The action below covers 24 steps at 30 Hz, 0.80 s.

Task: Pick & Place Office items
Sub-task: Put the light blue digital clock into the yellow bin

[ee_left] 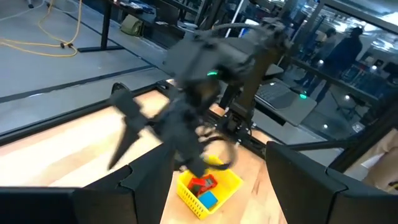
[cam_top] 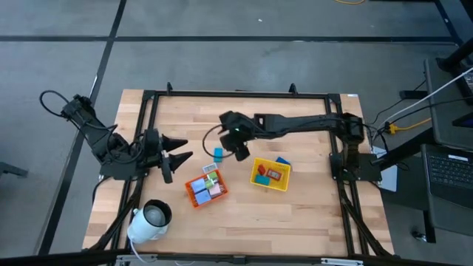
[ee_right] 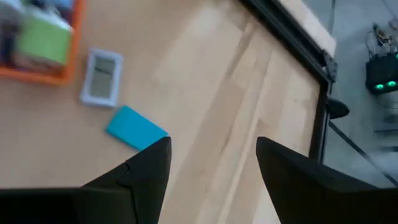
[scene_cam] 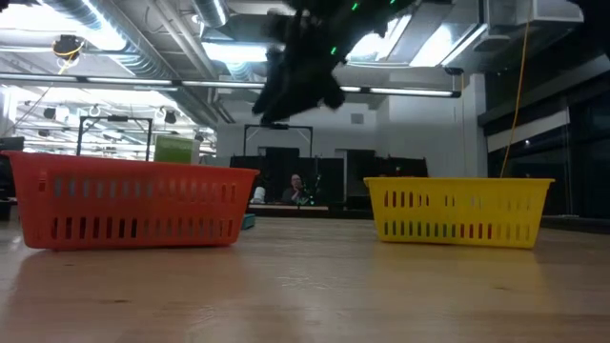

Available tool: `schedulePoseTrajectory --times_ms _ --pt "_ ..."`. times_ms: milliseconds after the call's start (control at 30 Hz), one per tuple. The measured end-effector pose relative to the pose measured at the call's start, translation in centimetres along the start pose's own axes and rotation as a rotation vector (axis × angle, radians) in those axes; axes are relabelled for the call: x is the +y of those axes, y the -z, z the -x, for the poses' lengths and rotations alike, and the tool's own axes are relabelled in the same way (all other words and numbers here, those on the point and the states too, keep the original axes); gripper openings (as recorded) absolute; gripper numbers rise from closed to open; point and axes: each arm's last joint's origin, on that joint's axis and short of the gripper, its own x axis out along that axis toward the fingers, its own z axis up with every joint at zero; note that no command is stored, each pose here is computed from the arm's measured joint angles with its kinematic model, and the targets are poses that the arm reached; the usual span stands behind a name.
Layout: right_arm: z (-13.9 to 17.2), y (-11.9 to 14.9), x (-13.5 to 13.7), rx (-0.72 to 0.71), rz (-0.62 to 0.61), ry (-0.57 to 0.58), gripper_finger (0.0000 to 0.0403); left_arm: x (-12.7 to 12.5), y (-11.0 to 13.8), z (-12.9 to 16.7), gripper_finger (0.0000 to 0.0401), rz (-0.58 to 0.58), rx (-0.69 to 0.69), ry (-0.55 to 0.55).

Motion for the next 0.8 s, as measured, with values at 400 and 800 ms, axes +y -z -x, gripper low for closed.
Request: schedulePoseTrajectory --times_ms 400,800 --pt "-4.9 3.0 1.3 0.093 0.380 -0.216 0.0240 2.3 -2.7 2.9 0.0246 0.002 -0.055 0.054" --pt "-8.4 4.0 2.8 0.061 0.418 -0.258 0.0217 3.0 -3.4 2.8 0.0246 -0.001 -0.055 0.060"
